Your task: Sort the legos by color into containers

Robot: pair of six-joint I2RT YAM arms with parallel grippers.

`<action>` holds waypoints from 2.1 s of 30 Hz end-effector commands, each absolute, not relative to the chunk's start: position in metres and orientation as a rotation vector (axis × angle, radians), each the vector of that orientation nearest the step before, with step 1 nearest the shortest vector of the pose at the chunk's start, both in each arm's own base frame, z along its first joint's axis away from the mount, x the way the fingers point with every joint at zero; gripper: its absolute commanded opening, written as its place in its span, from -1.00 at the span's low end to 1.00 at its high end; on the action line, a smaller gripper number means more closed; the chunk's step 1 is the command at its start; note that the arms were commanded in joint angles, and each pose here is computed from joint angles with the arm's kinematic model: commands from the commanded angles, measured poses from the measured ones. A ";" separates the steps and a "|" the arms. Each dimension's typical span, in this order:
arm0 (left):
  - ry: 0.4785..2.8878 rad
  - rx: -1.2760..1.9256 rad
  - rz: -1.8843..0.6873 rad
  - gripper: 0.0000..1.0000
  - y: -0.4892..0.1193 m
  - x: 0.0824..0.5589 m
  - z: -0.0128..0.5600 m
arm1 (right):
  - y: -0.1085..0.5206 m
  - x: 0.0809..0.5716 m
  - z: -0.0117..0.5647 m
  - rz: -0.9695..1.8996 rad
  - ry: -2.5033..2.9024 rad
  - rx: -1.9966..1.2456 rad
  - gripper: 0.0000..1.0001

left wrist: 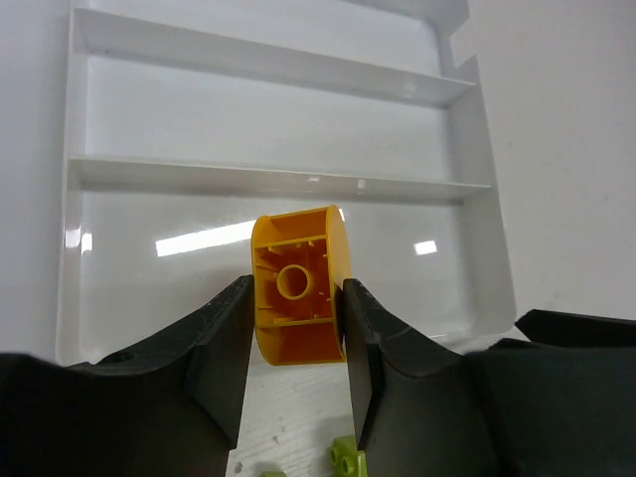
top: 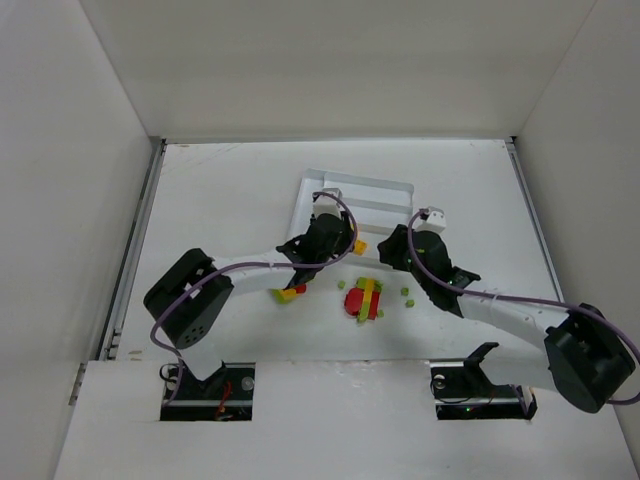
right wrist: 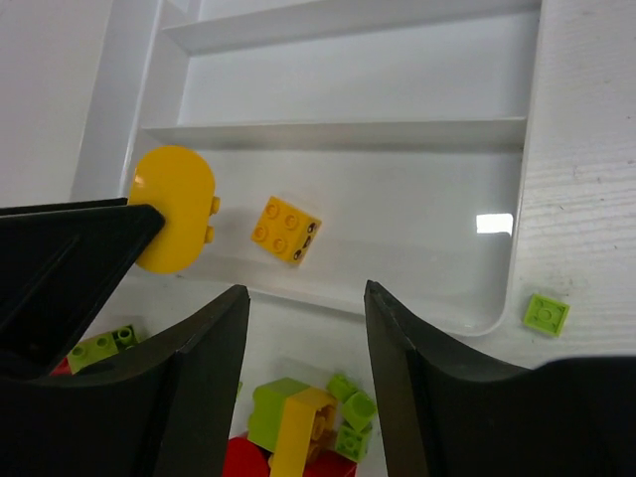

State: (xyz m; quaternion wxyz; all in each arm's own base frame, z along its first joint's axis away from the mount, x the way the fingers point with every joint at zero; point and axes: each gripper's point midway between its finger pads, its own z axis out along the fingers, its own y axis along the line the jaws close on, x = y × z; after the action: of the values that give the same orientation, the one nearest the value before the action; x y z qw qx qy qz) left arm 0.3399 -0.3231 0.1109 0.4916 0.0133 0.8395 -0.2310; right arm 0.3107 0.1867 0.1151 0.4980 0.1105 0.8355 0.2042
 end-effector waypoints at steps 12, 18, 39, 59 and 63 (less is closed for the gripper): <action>1.992 0.105 -0.323 -0.06 -0.321 0.347 0.115 | 0.193 0.319 0.135 0.591 1.917 0.288 0.35; 1.924 0.040 -0.400 0.10 -0.303 0.337 0.156 | 0.199 0.318 0.136 0.608 1.918 0.264 0.38; 2.204 -0.521 -0.311 0.37 -0.140 0.214 0.079 | 0.245 0.305 0.133 0.677 1.971 0.114 0.25; 2.205 -0.664 -0.442 0.37 -0.153 0.226 0.039 | 0.254 0.300 0.128 0.707 1.997 0.076 0.28; 2.189 -0.662 -0.480 0.18 -0.157 0.230 0.034 | 0.258 0.299 0.126 0.710 2.004 0.064 0.29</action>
State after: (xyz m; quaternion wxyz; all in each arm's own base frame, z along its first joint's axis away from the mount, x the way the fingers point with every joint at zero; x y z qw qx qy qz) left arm 0.2243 -0.1507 0.0344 0.3864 -0.2508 0.8722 -0.1643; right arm 0.2902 0.2402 0.0994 0.4615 0.0358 0.8467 0.2622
